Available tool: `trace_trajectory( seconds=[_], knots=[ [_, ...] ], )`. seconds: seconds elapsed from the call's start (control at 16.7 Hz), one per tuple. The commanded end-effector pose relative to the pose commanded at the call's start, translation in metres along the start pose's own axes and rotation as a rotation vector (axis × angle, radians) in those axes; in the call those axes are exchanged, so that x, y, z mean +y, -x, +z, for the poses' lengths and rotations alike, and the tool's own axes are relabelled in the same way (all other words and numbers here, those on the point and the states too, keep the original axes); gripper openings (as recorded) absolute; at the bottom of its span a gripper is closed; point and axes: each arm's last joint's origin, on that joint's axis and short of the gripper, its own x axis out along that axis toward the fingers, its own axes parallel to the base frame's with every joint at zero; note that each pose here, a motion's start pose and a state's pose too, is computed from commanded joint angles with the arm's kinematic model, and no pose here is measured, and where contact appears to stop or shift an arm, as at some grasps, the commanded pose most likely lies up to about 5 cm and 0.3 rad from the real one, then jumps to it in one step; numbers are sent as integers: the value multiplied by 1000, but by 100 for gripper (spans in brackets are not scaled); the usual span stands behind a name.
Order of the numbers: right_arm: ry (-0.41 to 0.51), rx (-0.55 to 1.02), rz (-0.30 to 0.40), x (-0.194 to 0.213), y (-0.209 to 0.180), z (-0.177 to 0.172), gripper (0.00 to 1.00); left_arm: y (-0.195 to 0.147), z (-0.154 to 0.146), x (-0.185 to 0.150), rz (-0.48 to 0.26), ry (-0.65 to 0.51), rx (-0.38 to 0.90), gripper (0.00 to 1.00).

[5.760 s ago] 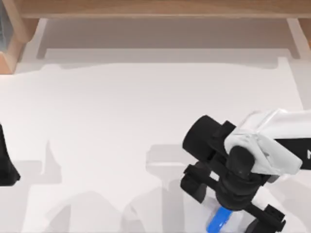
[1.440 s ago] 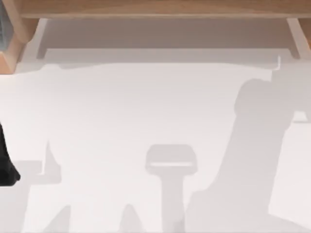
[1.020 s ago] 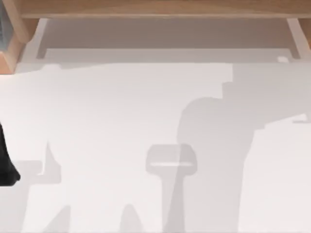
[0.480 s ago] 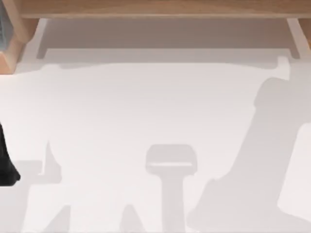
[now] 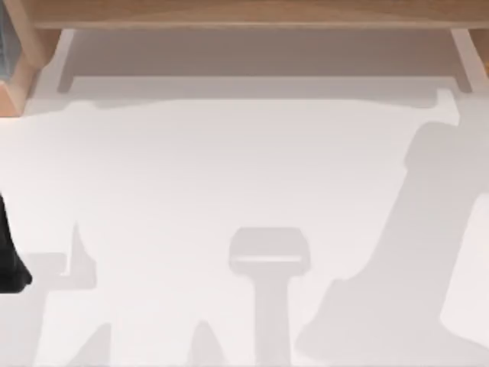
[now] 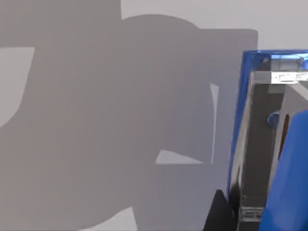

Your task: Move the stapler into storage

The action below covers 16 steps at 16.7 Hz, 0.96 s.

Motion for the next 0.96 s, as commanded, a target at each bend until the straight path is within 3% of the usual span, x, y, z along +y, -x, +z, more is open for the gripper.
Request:
trace_trajectory(
  seconds=[0.6, 0.96],
  knots=[
    [0, 0, 0, 0, 0, 0, 98, 0, 0, 0, 0, 0, 0, 100],
    [0, 0, 0, 0, 0, 0, 100, 0, 0, 0, 0, 0, 0, 100]
  ],
)
